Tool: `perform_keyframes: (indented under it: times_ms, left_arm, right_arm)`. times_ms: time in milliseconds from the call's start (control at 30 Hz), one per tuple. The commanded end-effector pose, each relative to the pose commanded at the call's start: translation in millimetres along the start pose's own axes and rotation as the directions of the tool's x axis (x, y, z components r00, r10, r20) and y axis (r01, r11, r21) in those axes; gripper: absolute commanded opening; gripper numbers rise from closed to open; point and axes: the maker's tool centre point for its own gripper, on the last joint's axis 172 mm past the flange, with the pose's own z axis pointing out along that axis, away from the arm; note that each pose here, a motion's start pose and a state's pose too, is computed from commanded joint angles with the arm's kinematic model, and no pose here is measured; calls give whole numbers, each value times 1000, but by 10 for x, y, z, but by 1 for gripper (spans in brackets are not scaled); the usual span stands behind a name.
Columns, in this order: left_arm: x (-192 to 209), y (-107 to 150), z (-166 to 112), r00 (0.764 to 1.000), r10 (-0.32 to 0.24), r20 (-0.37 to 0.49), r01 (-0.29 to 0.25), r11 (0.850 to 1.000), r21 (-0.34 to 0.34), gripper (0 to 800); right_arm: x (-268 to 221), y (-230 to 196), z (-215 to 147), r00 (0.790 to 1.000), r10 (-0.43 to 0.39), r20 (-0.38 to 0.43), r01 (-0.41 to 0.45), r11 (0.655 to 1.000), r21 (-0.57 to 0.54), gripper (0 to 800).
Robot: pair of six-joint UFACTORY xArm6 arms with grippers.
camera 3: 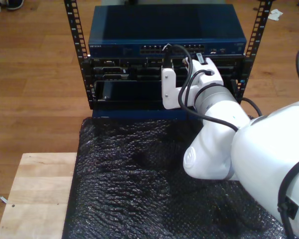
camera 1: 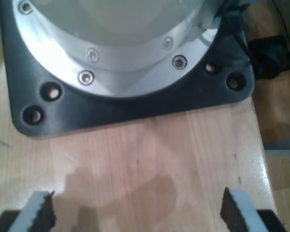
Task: Grab the cable and plug it in
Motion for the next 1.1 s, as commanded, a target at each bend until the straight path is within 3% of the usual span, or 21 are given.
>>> perform_keyframes:
  times_ms: [667,1100]
  left_arm:
    - [0,0,0,1000,0,0,0,1000,0,800]
    - [0,0,0,1000,0,0,0,1000,0,800]
  right_arm:
    - [20,33,-12,1000,2,-5,-2,1000,-3,0]
    - [-122,-202,151,1000,3,8,-4,997,72,0]
